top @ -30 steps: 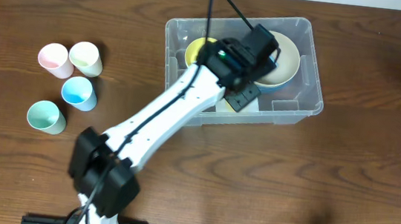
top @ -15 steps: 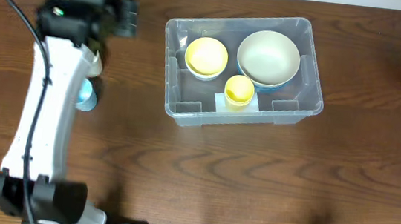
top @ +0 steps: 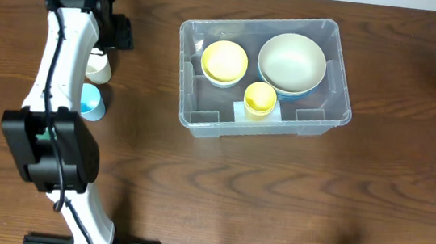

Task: Pack container
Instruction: 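Open the left gripper and move it back to the cream cup, then grasp the cream cup rim with the left gripper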

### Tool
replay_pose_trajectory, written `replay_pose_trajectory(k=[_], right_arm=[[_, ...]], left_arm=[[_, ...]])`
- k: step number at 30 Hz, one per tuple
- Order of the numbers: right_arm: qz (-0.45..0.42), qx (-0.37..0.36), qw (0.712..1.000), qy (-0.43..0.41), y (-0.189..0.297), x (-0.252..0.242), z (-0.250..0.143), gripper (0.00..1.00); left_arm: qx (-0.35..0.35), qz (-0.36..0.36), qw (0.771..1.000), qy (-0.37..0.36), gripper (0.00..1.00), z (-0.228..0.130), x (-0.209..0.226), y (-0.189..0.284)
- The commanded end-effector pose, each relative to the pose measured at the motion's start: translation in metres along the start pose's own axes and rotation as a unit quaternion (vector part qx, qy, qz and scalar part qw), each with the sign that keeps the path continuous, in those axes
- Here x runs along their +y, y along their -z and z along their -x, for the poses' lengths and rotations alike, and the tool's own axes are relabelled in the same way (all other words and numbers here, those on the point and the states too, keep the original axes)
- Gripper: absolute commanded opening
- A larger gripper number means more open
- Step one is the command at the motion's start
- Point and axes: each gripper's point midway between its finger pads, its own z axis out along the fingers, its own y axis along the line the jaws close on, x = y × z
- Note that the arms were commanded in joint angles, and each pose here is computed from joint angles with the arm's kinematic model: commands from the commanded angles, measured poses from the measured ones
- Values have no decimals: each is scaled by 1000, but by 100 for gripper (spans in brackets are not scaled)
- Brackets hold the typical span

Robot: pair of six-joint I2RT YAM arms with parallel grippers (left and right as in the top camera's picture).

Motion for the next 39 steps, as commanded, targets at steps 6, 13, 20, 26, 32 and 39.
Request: replay_pose_trajectory(k=[6,13,20,26,32,39], right_arm=[[-3,0,1000,-11,0,-4,1,99],[-3,0,1000,-11,0,-4,1,99],[-3,0,1000,-11,0,-4,1,99],[-3,0,1000,-11,0,-4,1,99],[-3,0,1000,-10,0,-4,1,99],[-3,0,1000,-11,0,-4,1,99]], left_arm=[[64,21,998,-7,73,-21,11,-42],[97,27,995,-2,73,-33,18,-64],[111,29,993,-4,63,-38,17,-77],[110,29,993,-3,30,-38,17,-79],[111,29,993,-3,8,-38,17,-79],[114,14,993,-9,6,-40,7,-78]])
